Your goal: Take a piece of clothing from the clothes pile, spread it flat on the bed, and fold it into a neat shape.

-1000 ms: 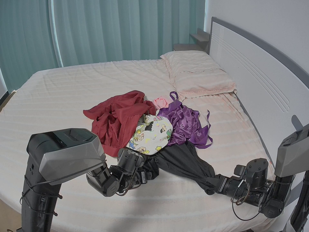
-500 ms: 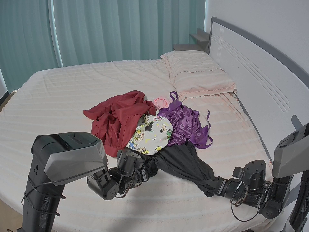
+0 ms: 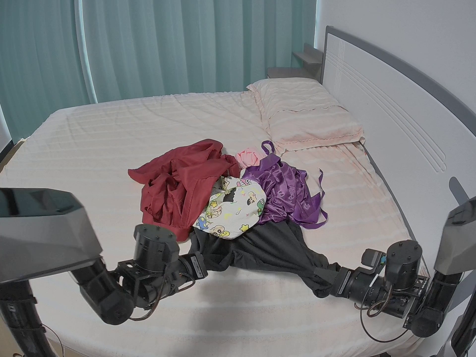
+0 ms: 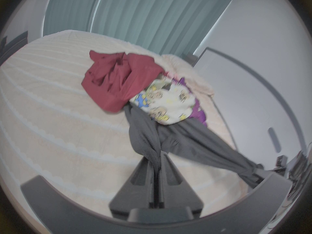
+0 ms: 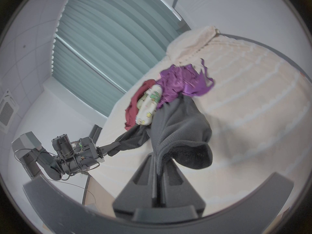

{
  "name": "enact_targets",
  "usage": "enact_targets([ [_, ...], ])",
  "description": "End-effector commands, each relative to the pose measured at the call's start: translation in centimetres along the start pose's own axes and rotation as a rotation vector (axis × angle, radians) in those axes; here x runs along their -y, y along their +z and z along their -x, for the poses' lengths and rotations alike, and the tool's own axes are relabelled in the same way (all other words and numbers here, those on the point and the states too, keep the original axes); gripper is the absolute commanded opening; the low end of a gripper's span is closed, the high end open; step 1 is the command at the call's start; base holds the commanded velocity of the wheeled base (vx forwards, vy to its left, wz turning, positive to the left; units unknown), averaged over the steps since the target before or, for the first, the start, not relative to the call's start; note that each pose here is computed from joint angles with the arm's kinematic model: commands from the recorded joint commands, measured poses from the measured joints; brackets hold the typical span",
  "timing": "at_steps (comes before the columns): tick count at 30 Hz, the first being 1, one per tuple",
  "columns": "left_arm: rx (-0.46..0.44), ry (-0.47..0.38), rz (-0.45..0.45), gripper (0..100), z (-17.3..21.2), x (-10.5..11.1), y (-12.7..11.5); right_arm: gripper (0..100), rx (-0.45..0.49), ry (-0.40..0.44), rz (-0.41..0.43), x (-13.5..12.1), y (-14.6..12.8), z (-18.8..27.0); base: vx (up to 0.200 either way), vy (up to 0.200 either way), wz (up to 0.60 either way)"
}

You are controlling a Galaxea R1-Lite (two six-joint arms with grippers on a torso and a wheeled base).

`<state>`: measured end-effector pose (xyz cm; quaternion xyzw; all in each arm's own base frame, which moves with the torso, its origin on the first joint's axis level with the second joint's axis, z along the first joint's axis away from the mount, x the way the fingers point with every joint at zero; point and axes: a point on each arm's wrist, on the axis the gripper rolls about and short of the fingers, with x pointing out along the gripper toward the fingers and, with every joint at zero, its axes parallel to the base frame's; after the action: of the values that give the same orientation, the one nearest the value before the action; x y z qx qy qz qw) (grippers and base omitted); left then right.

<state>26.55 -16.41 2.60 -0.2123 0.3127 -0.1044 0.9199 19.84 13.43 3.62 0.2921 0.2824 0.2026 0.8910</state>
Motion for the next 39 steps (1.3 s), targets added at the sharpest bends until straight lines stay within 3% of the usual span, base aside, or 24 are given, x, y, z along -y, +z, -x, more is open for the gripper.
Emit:
enact_targets([
  [1,0.191,-0.214,0.094,0,9.3,2.7,3.9,0,0.226,0.264,0.066,-4.9,3.9,4.9,0.0,0.0,0.0],
  [6,0.345,-0.332,0.114,0,14.3,3.6,6.5,0,0.475,0.474,0.1,-8.1,8.4,9.5,0.0,0.0,0.0],
  [9,0.394,-0.365,0.106,0,16.4,3.6,7.1,0,0.522,0.521,0.126,-8.0,9.6,10.9,0.0,0.0,0.0],
  [12,0.398,-0.348,0.103,0,16.8,3.3,7.1,0,0.518,0.511,0.131,-7.5,9.9,10.9,0.0,0.0,0.0],
  [14,0.413,-0.317,0.113,0,17.1,2.7,7.0,0,0.494,0.451,0.112,-6.0,10.1,10.1,0.0,0.0,0.0],
  [18,0.37,-0.279,0.102,0,16.7,2.0,5.8,0,0.419,0.391,0.053,-4.7,9.4,8.2,0.0,0.0,0.0],
  [25,0.288,-0.22,0.099,0,14.6,1.5,4.6,0,0.302,0.315,0.026,-3.4,7.8,5.3,0.0,0.0,0.0],
  [32,0.206,-0.177,0.124,0,12.6,1.4,3.3,0,0.254,0.282,0.014,-3.0,6.9,4.3,0.0,0.0,0.0],
  [39,0.191,-0.154,0.124,0,12.0,1.2,3.0,0,0.248,0.266,0.011,-2.9,6.6,4.2,-0.2,0.0,0.0],
])
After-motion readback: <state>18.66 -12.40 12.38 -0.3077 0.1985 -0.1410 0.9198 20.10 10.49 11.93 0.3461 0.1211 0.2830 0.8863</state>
